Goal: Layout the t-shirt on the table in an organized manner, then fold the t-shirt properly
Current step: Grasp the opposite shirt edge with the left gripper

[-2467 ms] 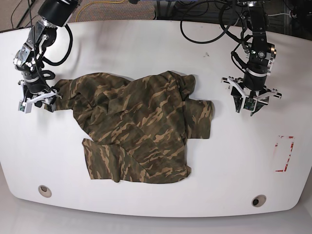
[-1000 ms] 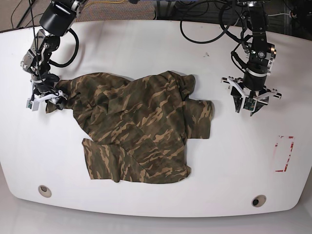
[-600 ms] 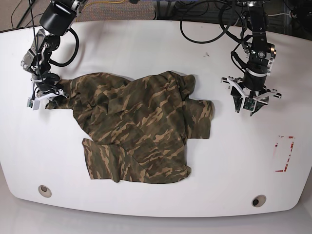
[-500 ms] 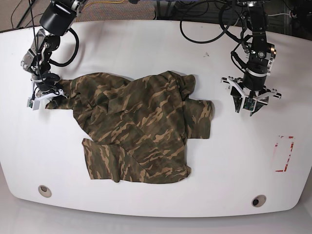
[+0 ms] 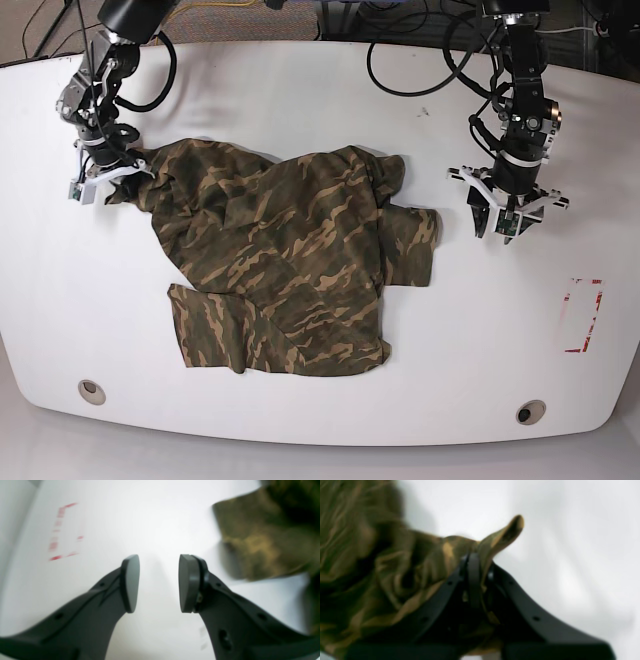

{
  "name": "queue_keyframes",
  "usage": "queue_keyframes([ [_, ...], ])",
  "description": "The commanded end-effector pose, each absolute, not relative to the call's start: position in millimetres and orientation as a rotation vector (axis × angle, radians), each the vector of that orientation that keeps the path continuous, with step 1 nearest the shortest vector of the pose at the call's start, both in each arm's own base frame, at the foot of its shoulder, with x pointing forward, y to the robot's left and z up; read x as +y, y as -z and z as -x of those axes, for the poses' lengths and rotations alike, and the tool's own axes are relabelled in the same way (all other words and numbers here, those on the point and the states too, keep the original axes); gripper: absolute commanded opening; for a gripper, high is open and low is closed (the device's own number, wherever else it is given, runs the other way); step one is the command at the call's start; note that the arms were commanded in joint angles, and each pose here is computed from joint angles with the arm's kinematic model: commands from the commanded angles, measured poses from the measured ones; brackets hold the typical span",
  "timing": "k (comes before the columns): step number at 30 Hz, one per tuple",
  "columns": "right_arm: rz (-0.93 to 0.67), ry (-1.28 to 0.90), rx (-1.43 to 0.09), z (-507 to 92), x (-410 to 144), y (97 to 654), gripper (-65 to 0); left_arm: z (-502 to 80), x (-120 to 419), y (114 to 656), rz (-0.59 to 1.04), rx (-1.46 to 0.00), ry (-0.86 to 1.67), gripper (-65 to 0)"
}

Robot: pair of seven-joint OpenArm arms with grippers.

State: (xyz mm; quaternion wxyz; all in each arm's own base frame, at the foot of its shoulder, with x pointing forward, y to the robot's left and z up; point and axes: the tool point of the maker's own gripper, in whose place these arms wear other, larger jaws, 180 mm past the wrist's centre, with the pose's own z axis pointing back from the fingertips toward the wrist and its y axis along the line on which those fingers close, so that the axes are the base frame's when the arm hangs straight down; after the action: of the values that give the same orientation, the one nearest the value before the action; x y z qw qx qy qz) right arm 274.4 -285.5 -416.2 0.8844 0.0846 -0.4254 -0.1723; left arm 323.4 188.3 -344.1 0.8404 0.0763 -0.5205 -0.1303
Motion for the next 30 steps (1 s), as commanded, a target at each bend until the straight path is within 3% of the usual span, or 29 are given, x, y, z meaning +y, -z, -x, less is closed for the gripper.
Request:
queue_keyframes([
  [1, -0.169, 0.319, -0.947, -280, -282, 397, -65.0, -330, 190, 340, -0.149, -1.116, 0.25, -41.4],
  [11, -0.215, 0.239, -0.935, -261, -235, 393, -65.0, -344, 183, 354, 0.006, -1.042, 0.127, -39.9],
  [18, -0.246, 0.196, -0.916, -258, -215, 396, -65.0, -346, 172, 352, 0.115, -1.04, 0.068, -19.0],
  [20, -0.25, 0.191, -0.913, -258, -213, 397, -65.0, -347, 170, 351, 0.134, -1.043, 0.06, -16.2],
  [30, -0.252, 0.189, -0.912, -258, -212, 397, -65.0, -346, 151, 358, 0.233, -1.025, 0.04, -18.5],
])
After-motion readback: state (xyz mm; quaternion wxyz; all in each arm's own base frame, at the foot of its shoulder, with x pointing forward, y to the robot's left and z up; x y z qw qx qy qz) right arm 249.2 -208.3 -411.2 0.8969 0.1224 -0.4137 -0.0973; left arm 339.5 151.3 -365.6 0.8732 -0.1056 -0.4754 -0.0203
